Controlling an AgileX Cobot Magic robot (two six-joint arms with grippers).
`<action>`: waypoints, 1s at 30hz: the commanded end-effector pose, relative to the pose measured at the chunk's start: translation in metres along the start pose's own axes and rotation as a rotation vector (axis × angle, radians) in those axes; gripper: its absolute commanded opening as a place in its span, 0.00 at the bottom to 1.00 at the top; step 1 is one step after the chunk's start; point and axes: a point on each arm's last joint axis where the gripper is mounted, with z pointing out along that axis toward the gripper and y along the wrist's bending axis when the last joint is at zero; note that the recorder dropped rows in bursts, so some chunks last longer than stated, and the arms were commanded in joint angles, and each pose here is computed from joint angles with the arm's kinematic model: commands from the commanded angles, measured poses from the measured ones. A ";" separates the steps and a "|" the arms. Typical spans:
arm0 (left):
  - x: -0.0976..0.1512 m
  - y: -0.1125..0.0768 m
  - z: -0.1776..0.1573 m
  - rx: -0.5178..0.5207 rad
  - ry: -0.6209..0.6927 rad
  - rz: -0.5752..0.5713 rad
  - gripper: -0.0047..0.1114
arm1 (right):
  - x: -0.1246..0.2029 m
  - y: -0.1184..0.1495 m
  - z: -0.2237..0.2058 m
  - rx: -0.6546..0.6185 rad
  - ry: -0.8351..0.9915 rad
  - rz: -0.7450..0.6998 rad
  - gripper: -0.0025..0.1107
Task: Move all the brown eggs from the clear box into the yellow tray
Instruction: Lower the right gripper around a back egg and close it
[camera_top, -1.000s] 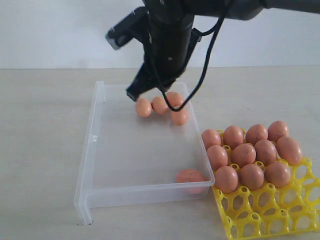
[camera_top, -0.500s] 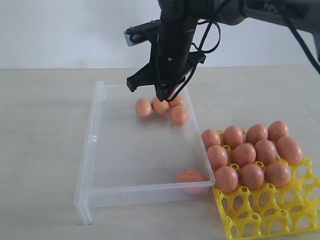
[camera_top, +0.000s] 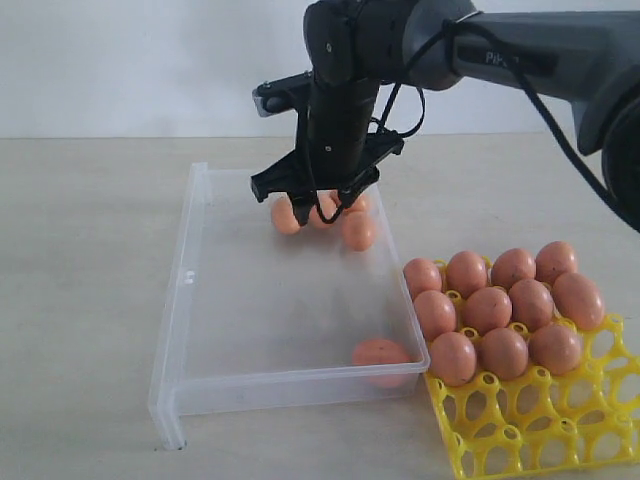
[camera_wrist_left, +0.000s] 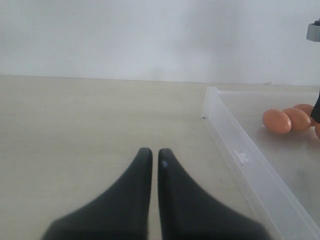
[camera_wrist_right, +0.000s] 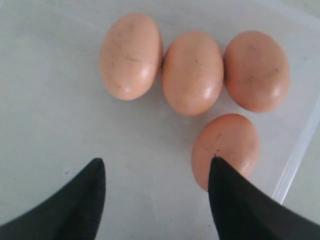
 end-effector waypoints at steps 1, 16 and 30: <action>0.000 0.000 0.000 -0.002 -0.005 -0.001 0.08 | 0.000 -0.007 0.004 0.065 0.004 0.061 0.48; 0.000 0.000 0.000 -0.002 -0.003 -0.001 0.08 | 0.000 -0.015 0.023 0.116 -0.001 0.125 0.48; 0.000 0.000 0.000 -0.002 -0.003 -0.001 0.08 | 0.007 -0.015 0.062 0.136 0.042 0.209 0.48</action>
